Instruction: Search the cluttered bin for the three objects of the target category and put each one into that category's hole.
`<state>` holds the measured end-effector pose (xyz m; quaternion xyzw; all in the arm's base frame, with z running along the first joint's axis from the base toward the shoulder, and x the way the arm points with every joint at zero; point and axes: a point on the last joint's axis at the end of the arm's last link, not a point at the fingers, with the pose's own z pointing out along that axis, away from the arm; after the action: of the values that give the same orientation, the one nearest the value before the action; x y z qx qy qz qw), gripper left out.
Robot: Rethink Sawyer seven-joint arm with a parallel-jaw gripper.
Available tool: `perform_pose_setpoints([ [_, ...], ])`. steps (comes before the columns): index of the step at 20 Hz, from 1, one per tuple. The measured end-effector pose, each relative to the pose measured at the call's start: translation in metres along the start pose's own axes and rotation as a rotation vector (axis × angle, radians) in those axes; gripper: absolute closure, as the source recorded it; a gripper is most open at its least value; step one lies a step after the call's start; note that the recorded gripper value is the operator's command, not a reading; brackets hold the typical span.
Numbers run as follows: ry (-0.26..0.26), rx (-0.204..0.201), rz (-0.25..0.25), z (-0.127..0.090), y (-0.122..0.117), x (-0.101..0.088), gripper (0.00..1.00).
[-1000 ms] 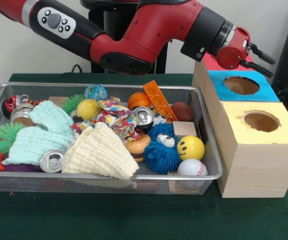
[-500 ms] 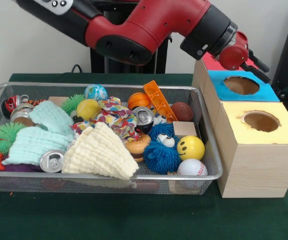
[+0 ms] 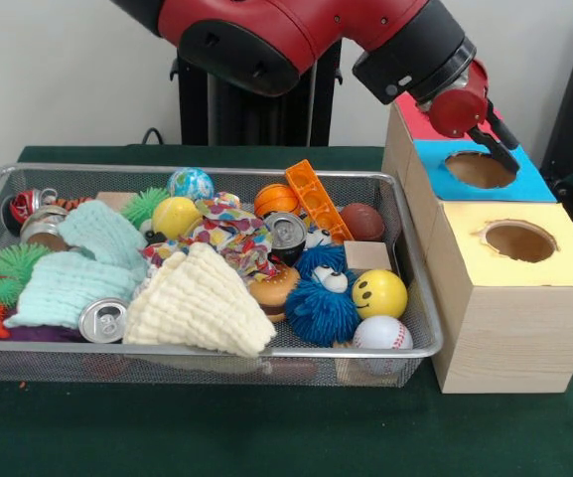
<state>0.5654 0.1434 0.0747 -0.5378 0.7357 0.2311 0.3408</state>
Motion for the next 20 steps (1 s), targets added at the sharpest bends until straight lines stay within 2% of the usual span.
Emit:
perform_pose_setpoints([
  [4,0.061,0.007,0.016,-0.006,-0.007,0.002,0.0],
  [8,0.118,0.013,0.01,-0.007,-0.009,0.008,0.0],
  [12,0.21,0.025,-0.016,-0.003,-0.011,0.02,0.0],
  [20,0.314,0.074,-0.1,0.005,-0.007,0.008,0.0],
])
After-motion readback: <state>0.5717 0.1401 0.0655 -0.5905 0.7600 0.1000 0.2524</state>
